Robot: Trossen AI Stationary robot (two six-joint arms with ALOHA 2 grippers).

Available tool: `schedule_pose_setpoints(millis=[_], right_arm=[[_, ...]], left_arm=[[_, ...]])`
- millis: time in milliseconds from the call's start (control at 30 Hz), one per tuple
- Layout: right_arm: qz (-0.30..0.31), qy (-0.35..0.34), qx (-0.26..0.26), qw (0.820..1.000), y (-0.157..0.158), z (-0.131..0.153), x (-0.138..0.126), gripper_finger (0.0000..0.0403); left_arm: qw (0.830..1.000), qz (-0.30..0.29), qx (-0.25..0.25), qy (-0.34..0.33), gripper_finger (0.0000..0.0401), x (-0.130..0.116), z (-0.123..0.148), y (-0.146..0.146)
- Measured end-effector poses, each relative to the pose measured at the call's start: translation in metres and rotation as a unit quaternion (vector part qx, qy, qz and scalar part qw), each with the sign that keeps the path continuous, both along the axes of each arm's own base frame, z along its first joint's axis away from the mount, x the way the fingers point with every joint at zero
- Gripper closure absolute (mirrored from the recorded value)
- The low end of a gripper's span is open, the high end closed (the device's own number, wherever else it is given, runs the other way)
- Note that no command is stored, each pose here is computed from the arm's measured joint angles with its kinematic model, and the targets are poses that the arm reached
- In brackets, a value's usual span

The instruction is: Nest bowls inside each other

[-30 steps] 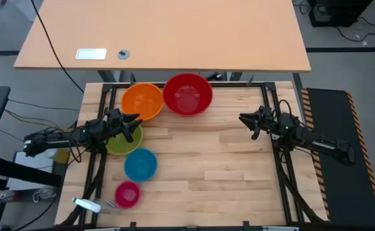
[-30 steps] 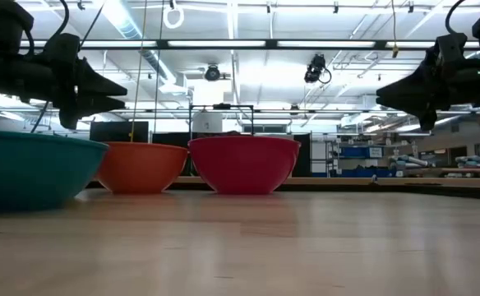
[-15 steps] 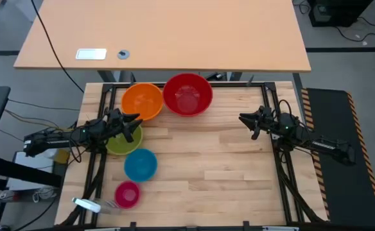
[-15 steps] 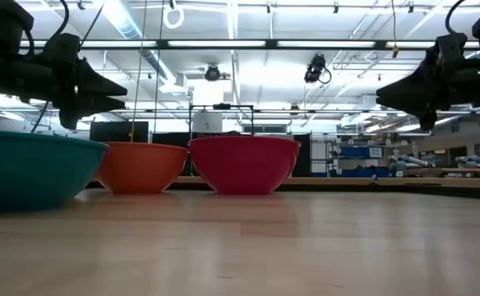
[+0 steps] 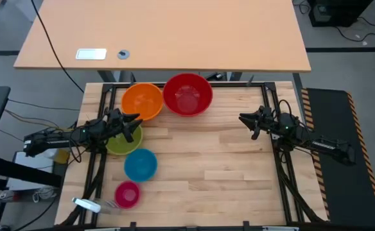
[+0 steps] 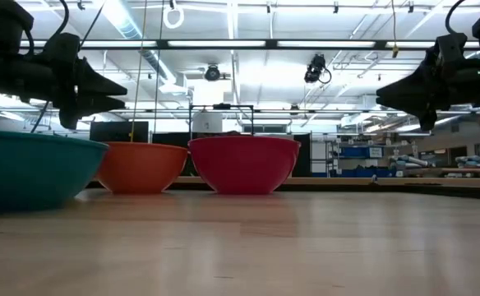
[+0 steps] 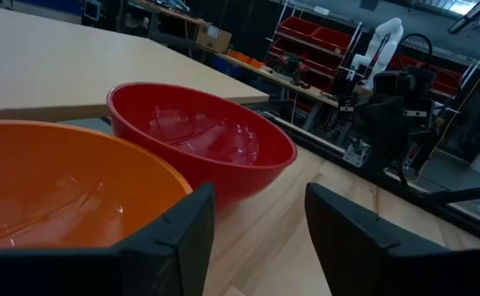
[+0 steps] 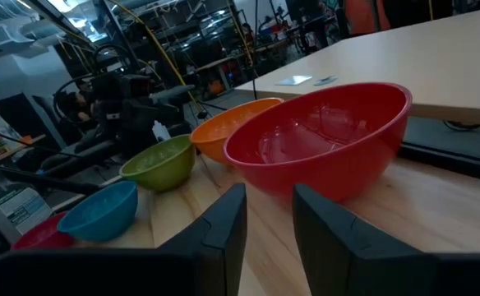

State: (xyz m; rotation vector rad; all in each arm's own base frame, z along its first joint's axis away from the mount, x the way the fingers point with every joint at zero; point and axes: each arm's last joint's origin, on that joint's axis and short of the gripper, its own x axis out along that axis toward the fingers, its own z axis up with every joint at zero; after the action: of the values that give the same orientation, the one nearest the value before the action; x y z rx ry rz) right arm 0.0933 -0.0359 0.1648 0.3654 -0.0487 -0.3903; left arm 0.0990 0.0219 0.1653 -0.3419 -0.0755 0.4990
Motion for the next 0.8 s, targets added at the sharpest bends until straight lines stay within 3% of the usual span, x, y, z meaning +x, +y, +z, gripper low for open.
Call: schedule_pose_setpoints(millis=[100,267,600,800], right_arm=[[0.000,0.000,0.000,1.000,0.000,0.000,0.000,0.0294],[0.000,0.000,0.000,1.000,0.000,0.000,0.000,0.0294],[0.000,0.000,0.000,1.000,0.000,0.000,0.000,0.0294],[-0.004,-0.025,-0.009,1.000,0.000,0.005,0.000,0.0294]], left_arm=[[0.998,0.004,-0.016,-0.052,0.0209,0.000,0.008,0.000],[0.981,-0.006,-0.077,-0.176,0.0209,-0.003,0.024,0.000],[0.975,-0.011,-0.096,-0.199,0.0209,-0.003,0.026,0.000],[0.950,-0.027,-0.149,-0.272,0.0209,-0.006,0.034,0.000]])
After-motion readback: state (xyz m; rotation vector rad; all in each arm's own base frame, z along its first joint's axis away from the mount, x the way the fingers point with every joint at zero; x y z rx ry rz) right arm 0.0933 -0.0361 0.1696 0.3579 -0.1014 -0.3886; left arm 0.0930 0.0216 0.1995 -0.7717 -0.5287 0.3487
